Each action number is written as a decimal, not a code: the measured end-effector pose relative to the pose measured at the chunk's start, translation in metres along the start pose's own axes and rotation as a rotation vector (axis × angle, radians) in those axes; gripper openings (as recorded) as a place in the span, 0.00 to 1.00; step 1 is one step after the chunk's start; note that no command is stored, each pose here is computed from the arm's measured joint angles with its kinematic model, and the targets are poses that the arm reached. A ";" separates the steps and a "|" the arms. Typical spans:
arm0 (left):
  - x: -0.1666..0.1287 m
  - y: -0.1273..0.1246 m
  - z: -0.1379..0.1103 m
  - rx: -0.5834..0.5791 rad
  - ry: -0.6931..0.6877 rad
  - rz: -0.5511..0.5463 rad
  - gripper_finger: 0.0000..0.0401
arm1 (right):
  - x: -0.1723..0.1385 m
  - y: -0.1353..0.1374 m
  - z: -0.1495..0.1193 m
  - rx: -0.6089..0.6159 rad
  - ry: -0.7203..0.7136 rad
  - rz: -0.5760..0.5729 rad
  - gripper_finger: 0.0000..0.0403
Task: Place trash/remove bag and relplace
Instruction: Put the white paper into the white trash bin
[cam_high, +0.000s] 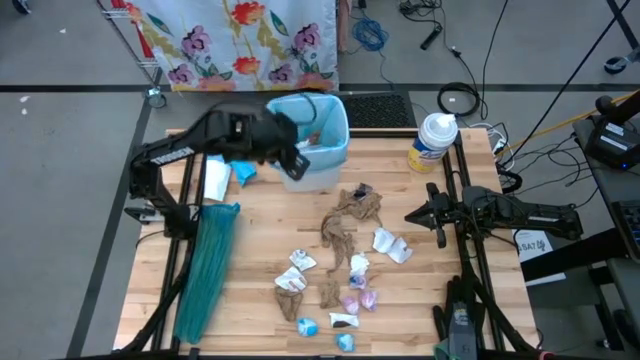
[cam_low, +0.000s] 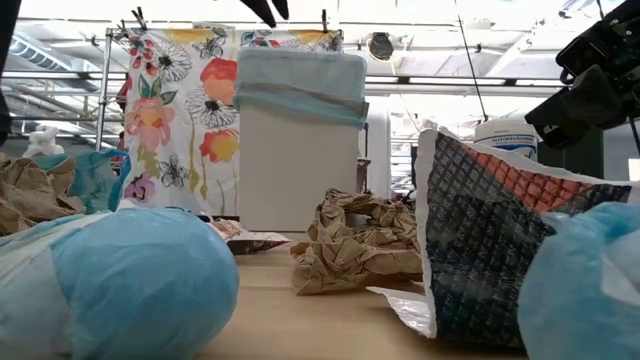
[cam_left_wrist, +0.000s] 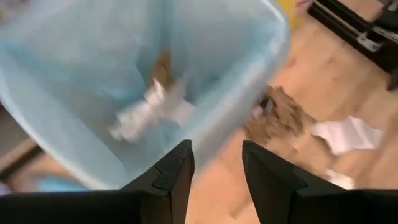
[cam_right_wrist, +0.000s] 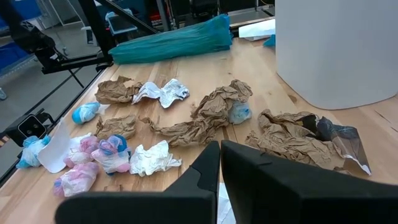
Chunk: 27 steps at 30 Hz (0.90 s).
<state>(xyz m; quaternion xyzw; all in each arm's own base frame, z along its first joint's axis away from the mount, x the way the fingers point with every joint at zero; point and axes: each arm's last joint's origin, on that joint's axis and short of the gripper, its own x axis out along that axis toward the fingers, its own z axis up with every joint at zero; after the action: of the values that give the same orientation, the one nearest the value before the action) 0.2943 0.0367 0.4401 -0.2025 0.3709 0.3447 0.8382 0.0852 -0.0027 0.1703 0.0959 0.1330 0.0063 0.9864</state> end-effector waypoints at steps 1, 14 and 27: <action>-0.003 -0.006 -0.006 -0.017 0.012 -0.007 0.35 | 0.000 0.000 0.000 0.000 0.000 0.000 0.02; -0.049 -0.067 -0.074 -0.272 0.033 -0.111 0.35 | 0.000 0.000 0.000 0.000 0.000 0.000 0.02; -0.017 -0.120 -0.116 -0.096 0.276 -0.122 0.35 | 0.000 0.000 0.000 0.000 0.000 0.000 0.02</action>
<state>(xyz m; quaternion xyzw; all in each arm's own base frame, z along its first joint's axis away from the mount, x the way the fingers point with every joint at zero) 0.3172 -0.1214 0.3889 -0.3102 0.4527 0.2792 0.7880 0.0852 -0.0027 0.1703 0.0959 0.1330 0.0062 0.9864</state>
